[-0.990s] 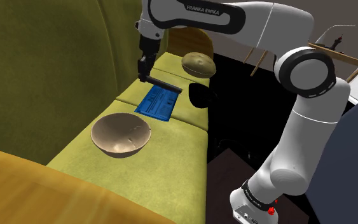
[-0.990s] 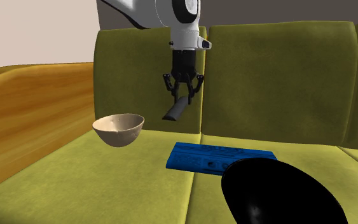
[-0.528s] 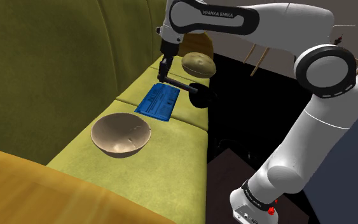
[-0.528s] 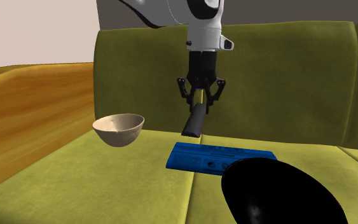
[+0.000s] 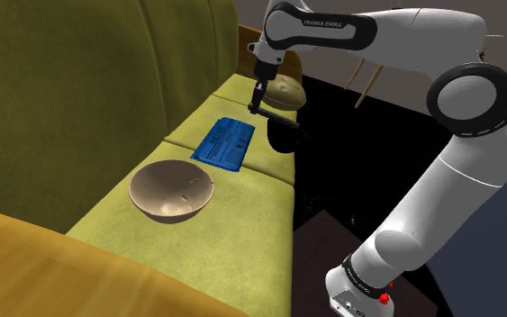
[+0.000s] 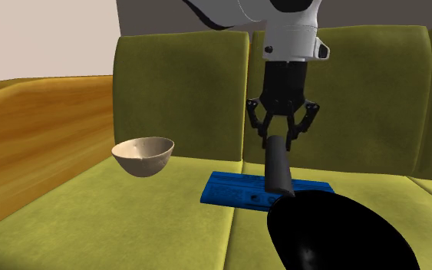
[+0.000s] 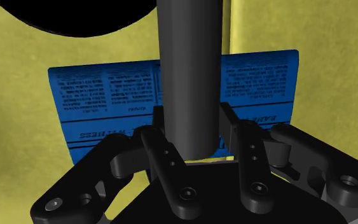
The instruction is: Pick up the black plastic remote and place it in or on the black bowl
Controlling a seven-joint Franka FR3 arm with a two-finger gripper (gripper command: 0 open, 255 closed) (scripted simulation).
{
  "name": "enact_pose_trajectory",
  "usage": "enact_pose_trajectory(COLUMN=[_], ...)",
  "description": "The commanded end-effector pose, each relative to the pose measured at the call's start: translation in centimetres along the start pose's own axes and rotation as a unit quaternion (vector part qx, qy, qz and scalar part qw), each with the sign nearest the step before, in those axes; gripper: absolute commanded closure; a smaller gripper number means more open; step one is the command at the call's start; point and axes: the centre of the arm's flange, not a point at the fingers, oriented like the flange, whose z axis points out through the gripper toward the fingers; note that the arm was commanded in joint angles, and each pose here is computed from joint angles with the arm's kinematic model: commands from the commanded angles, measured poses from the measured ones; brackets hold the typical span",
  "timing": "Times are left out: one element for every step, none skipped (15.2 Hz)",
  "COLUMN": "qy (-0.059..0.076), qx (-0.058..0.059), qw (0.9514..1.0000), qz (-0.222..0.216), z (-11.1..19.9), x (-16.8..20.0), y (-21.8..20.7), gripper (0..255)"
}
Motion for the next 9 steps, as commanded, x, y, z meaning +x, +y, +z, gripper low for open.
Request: enact_pose_trajectory(qy=[0.000,0.000,0.000,0.000,0.000,0.000,0.000,0.000,0.000], qx=[0.000,0.000,0.000,0.000,0.000,0.000,0.000,0.000,0.000], qw=[1.0000,1.0000,1.0000,1.0000,1.0000,1.0000,1.0000,1.0000,1.0000], qz=[-0.001,-0.001,-0.001,-0.001,-0.001,-0.001,-0.001,-0.001,-0.001], z=[0.0,0.0,0.1,0.1,0.1,0.1,0.2,0.7,1.2], x=[-1.9,-2.8,-3.7,-4.5,-5.4,-6.2,-7.2,-7.2,-7.2], y=[1.8,2.8,3.8,4.8,5.8,6.8,8.0,8.0,8.0], gripper=[255,255,255,255,255,255,255,255,255])
